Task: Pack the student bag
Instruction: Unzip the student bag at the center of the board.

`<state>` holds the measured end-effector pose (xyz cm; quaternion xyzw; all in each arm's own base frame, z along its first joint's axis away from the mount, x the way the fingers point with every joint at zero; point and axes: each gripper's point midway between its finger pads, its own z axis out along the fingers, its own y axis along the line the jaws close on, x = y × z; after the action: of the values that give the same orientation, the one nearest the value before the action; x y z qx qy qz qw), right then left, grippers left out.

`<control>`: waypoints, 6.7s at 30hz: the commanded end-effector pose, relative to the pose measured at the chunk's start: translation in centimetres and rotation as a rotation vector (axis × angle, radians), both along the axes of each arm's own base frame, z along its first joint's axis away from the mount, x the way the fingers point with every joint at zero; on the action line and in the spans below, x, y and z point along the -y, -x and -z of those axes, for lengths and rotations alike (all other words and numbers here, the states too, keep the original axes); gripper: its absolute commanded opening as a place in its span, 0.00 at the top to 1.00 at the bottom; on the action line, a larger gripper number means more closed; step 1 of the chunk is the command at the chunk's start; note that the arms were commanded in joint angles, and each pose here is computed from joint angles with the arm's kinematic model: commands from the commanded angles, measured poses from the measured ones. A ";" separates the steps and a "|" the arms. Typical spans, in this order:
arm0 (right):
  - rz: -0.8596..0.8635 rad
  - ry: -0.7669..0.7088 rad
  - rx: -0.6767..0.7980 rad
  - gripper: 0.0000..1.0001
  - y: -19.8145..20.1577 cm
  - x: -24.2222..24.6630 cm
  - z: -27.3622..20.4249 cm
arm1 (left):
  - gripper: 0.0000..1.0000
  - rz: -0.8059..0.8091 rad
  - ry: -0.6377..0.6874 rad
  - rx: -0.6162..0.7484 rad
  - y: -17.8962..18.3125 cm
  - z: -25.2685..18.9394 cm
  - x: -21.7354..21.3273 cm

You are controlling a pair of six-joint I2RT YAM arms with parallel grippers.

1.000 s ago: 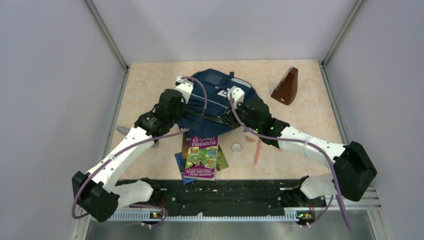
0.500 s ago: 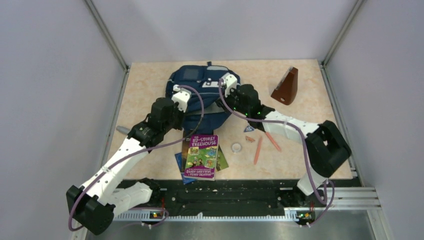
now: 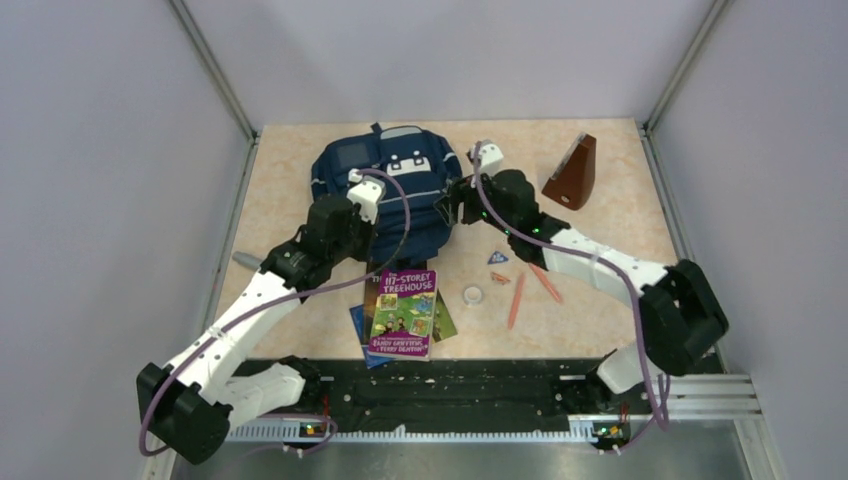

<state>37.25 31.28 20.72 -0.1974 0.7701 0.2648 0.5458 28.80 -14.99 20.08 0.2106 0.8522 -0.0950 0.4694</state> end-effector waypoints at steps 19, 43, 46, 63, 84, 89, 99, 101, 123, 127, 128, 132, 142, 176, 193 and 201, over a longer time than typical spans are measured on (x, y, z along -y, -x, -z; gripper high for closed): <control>0.063 -0.715 -0.425 0.24 11.1 0.0 2.5 | 1.00 0.188 0.220 -0.049 1.5 -1.5 5.2; 0.116 -0.768 -0.456 0.90 8.0 -2.3 5.6 | 1.00 0.142 0.530 -0.318 6.8 5.4 7.4; 0.115 -0.741 -0.451 1.00 7.9 -2.4 5.9 | 1.00 0.086 0.536 -0.349 7.3 7.5 6.8; 0.082 -0.652 -0.420 1.00 9.0 -3.4 6.5 | 0.59 -0.049 0.558 -0.338 6.7 10.2 5.6; 0.070 -0.629 -0.405 1.00 9.0 -3.4 6.5 | 0.43 -0.224 0.701 -0.227 3.8 8.1 4.7; 0.069 -0.625 -0.402 1.00 9.0 -3.4 6.6 | 0.48 -0.220 0.743 -0.235 3.3 7.8 5.4; 0.073 -0.611 -0.386 1.00 9.0 -3.2 6.4 | 0.74 -0.247 0.756 -0.218 2.4 7.1 5.4; 0.080 -0.608 -0.379 1.00 9.0 -2.9 6.4 | 0.83 -0.257 0.746 -0.224 2.5 7.5 5.2; 0.139 -0.523 -0.296 1.00 8.5 -1.0 6.0 | 1.00 -0.372 0.707 -0.187 2.8 7.3 2.0; 0.170 -0.508 -0.275 1.00 8.4 -0.2 5.8 | 1.00 -0.414 0.715 -0.216 2.7 8.1 0.9; 0.181 -0.503 -0.269 1.00 8.3 0.1 5.7 | 1.00 -0.422 0.705 -0.221 2.7 8.4 0.7; 0.204 -0.496 -0.240 1.00 8.2 0.9 5.0 | 1.00 -0.452 0.686 -0.216 2.3 8.9 -0.3; 0.155 -0.485 -0.199 1.00 9.0 1.1 3.0 | 1.00 -0.539 0.626 -0.180 0.4 9.4 -3.7; -0.349 -0.375 -0.030 1.00 16.2 -1.0 -2.0 | 1.00 -0.755 0.412 0.031 -8.6 8.4 -15.2; -0.350 -0.353 -0.045 1.00 16.2 -1.0 -1.2 | 0.51 -0.734 0.375 -0.008 -9.0 6.7 -16.3; -0.390 -0.362 -0.076 1.00 15.2 -1.7 -0.6 | 0.14 -0.698 0.386 0.133 -4.7 -0.2 -16.0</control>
<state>21.83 31.52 17.39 -0.1988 0.7366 0.4574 0.4567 34.87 1.35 15.29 -0.1993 0.8329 -0.0707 0.5115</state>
